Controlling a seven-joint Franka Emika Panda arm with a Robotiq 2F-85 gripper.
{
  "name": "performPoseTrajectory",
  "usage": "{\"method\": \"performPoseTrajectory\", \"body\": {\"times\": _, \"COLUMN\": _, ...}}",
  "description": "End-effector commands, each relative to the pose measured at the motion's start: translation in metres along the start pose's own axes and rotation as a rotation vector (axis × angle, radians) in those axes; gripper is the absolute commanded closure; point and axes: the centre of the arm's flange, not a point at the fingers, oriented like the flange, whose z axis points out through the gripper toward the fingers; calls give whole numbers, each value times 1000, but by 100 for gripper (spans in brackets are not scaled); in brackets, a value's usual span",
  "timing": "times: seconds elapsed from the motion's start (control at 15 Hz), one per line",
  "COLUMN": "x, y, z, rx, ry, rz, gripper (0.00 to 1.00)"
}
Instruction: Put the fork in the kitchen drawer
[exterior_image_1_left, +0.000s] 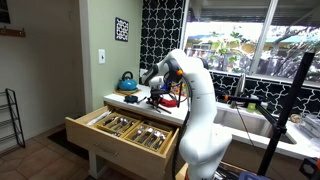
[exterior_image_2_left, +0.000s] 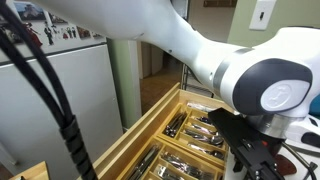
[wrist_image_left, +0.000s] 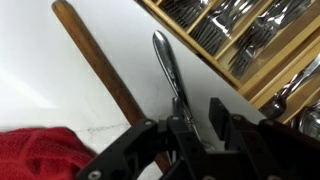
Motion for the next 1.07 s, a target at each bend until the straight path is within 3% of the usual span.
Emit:
{"method": "performPoseTrajectory", "body": {"times": 0.0, "x": 7, "y": 3, "z": 8, "rx": 23, "ry": 4, "rz": -5, "gripper": 41}}
{"method": "performPoseTrajectory", "body": {"times": 0.13, "x": 7, "y": 3, "z": 6, "rx": 26, "ry": 7, "rz": -7, "gripper": 34}}
{"method": "performPoseTrajectory", "body": {"times": 0.4, "x": 9, "y": 4, "z": 0, "rx": 33, "ry": 28, "rz": -9, "gripper": 3}}
{"method": "performPoseTrajectory", "body": {"times": 0.47, "x": 11, "y": 5, "z": 0, "rx": 33, "ry": 30, "rz": -5, "gripper": 2}}
{"method": "performPoseTrajectory", "body": {"times": 0.53, "x": 13, "y": 5, "z": -1, "rx": 38, "ry": 34, "rz": 2, "gripper": 15}}
{"method": "performPoseTrajectory", "body": {"times": 0.67, "x": 14, "y": 6, "z": -2, "rx": 47, "ry": 43, "rz": 9, "gripper": 23}}
{"method": "performPoseTrajectory", "body": {"times": 0.73, "x": 16, "y": 7, "z": -2, "rx": 47, "ry": 50, "rz": 11, "gripper": 9}}
{"method": "performPoseTrajectory", "body": {"times": 0.8, "x": 17, "y": 8, "z": -2, "rx": 51, "ry": 53, "rz": 14, "gripper": 9}}
{"method": "performPoseTrajectory", "body": {"times": 0.93, "x": 17, "y": 8, "z": 2, "rx": 48, "ry": 49, "rz": 9, "gripper": 0}}
{"method": "performPoseTrajectory", "body": {"times": 1.0, "x": 17, "y": 8, "z": 5, "rx": 43, "ry": 47, "rz": 5, "gripper": 4}}
